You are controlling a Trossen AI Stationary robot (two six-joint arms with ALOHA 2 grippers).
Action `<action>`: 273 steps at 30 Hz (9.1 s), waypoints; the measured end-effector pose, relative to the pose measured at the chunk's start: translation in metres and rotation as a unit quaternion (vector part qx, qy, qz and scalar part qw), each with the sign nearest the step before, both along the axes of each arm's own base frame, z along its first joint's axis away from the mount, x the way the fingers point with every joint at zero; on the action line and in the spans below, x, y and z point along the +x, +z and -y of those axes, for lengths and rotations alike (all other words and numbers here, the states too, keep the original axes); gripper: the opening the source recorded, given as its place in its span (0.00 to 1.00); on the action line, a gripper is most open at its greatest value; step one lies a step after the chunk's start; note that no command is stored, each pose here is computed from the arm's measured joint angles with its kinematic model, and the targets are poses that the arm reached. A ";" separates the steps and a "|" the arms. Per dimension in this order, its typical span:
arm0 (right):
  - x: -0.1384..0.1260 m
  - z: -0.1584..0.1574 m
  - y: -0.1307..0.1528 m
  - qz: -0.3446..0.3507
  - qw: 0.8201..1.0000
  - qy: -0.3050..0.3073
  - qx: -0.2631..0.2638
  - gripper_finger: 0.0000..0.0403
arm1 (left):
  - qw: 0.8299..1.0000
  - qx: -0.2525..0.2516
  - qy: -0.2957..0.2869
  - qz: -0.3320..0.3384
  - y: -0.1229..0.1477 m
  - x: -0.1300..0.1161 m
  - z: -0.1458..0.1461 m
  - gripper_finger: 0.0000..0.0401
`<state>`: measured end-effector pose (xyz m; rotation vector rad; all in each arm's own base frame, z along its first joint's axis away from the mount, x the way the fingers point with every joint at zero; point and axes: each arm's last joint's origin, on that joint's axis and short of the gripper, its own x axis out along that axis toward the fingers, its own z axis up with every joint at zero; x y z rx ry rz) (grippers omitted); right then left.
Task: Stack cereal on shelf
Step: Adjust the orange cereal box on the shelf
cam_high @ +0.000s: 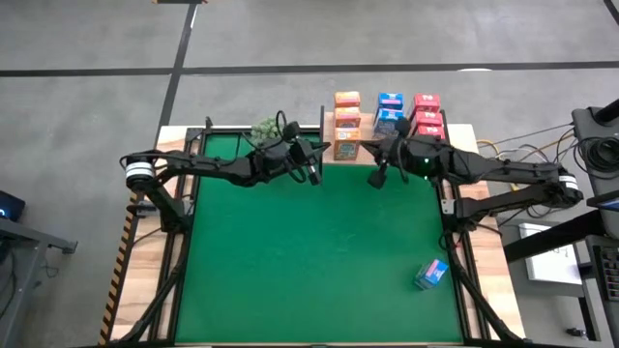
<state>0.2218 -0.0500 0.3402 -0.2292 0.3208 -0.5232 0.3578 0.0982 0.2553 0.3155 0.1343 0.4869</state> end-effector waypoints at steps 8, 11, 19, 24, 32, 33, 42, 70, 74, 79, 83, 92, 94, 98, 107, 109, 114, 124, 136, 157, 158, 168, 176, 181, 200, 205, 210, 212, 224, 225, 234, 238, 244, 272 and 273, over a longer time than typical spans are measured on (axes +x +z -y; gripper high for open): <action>0.014 0.021 0.040 -0.064 0.998 -0.023 0.004 0.02 | 0.999 0.038 0.002 -0.002 0.011 -0.006 -0.001 0.00; 0.022 0.030 0.051 -0.097 0.995 -0.032 0.002 0.02 | 0.998 0.055 0.010 -0.009 0.012 -0.008 -0.007 0.00; 0.036 0.062 0.066 -0.177 0.982 -0.064 -0.003 0.02 | 0.996 0.072 0.048 0.006 0.018 -0.017 -0.034 0.00; 0.035 0.083 0.067 -0.200 0.977 -0.068 0.013 0.02 | 0.998 0.055 0.023 0.027 0.014 -0.018 -0.048 0.00; 0.023 0.120 0.059 -0.194 0.976 -0.077 0.064 0.02 | 0.998 0.052 0.025 0.033 0.005 -0.012 -0.054 0.00; 0.021 0.124 0.057 -0.193 0.976 -0.073 0.072 0.02 | 0.998 0.052 0.024 0.032 0.004 -0.011 -0.054 0.00; 0.024 0.145 0.042 -0.205 0.971 -0.069 0.104 0.02 | 0.998 0.054 0.024 0.036 0.006 -0.010 -0.055 0.00; 0.028 0.147 0.029 -0.214 0.966 -0.073 0.124 0.02 | 0.994 0.029 0.031 0.101 -0.007 -0.003 -0.064 0.00; 0.028 0.146 0.028 -0.217 0.965 -0.072 0.131 0.02 | 0.994 0.028 0.031 0.099 -0.007 -0.003 -0.064 0.00; 0.027 0.145 0.027 -0.221 0.963 -0.073 0.136 0.02 | 0.994 0.030 0.032 0.097 -0.008 -0.003 -0.064 0.00; 0.027 0.143 0.026 -0.223 0.962 -0.063 0.144 0.02 | 0.994 0.034 0.033 0.100 -0.017 0.001 -0.067 0.00; 0.027 0.143 0.026 -0.220 0.963 -0.054 0.148 0.02 | 0.993 0.042 0.033 0.106 -0.023 0.004 -0.068 0.00; 0.027 0.143 0.026 -0.220 0.963 -0.053 0.149 0.02 | 0.993 0.040 0.033 0.106 -0.023 0.004 -0.068 0.00; 0.027 0.143 0.026 -0.220 0.963 -0.053 0.149 0.02 | 0.993 0.035 0.031 0.109 -0.024 0.004 -0.068 0.00; 0.027 0.143 0.026 -0.218 0.963 -0.053 0.149 0.02 | 0.993 0.034 0.008 0.114 -0.013 0.011 -0.070 0.00; 0.027 0.143 0.026 -0.218 0.963 -0.054 0.149 0.02 | 0.995 0.026 0.006 0.096 -0.012 0.014 -0.071 0.00; 0.027 0.143 0.026 -0.219 0.963 -0.055 0.148 0.02 | 0.998 0.013 0.006 0.066 -0.013 0.018 -0.073 0.00; 0.030 0.137 0.026 -0.225 0.962 -0.044 0.148 0.02 | 0.998 0.011 0.008 0.062 -0.013 0.018 -0.073 0.00; 0.034 0.131 0.026 -0.238 0.961 -0.062 0.129 0.02 | 0.998 -0.004 0.004 0.067 -0.014 0.019 -0.071 0.00; 0.035 0.130 0.026 -0.236 0.961 -0.052 0.135 0.02 | 0.997 -0.010 0.029 0.067 -0.014 0.021 -0.065 0.00; 0.035 0.130 0.026 -0.236 0.961 -0.052 0.135 0.02 | 0.997 -0.011 0.031 0.066 -0.015 0.021 -0.065 0.00; 0.035 0.130 0.026 -0.236 0.961 -0.051 0.135 0.02 | 0.997 -0.015 0.032 0.065 -0.015 0.021 -0.065 0.00; 0.033 0.129 0.029 -0.234 0.962 -0.052 0.131 0.02 | 0.998 -0.016 0.030 0.061 -0.013 0.020 -0.064 0.00; 0.029 0.126 0.039 -0.216 0.967 -0.052 0.126 0.02 | 0.998 -0.020 0.030 0.051 -0.008 0.017 -0.062 0.00; 0.017 0.118 0.057 -0.197 0.969 -0.064 0.133 0.02 | 0.998 -0.020 0.025 0.045 -0.003 0.016 -0.057 0.00; 0.014 0.117 0.057 -0.204 0.966 -0.068 0.146 0.02 | 0.998 -0.020 0.025 0.045 -0.003 0.016 -0.057 0.00; 0.020 0.121 0.050 -0.217 0.962 -0.068 0.153 0.02 | 0.999 -0.021 0.025 0.044 -0.003 0.016 -0.057 0.00; 0.024 0.123 0.045 -0.224 0.960 -0.067 0.156 0.02 | 0.999 -0.021 0.025 0.042 -0.003 0.016 -0.057 0.00; 0.033 0.130 0.035 -0.237 0.957 -0.065 0.157 0.02 | 0.999 -0.024 0.018 0.036 -0.004 0.018 -0.052 0.00; 0.033 0.130 0.035 -0.237 0.957 -0.065 0.157 0.02 | 0.999 -0.024 0.018 0.036 -0.004 0.018 -0.052 0.00; 0.032 0.131 0.036 -0.249 0.954 -0.093 0.136 0.02 | 0.999 -0.024 0.019 0.027 -0.005 0.017 -0.052 0.00; 0.029 0.130 0.039 -0.248 0.956 -0.094 0.129 0.02 | 0.999 -0.021 0.022 0.011 0.001 0.013 -0.050 0.00; 0.024 0.125 0.047 -0.236 0.960 -0.086 0.124 0.02 | 1.000 -0.002 0.022 0.013 0.009 0.010 -0.049 0.00; 0.035 0.124 0.039 -0.170 0.975 0.014 0.144 0.02 | 0.999 0.008 0.024 0.031 0.003 0.014 -0.053 0.00; 0.036 0.124 0.039 -0.171 0.975 0.013 0.144 0.02 | 0.999 0.008 0.024 0.031 0.003 0.014 -0.053 0.00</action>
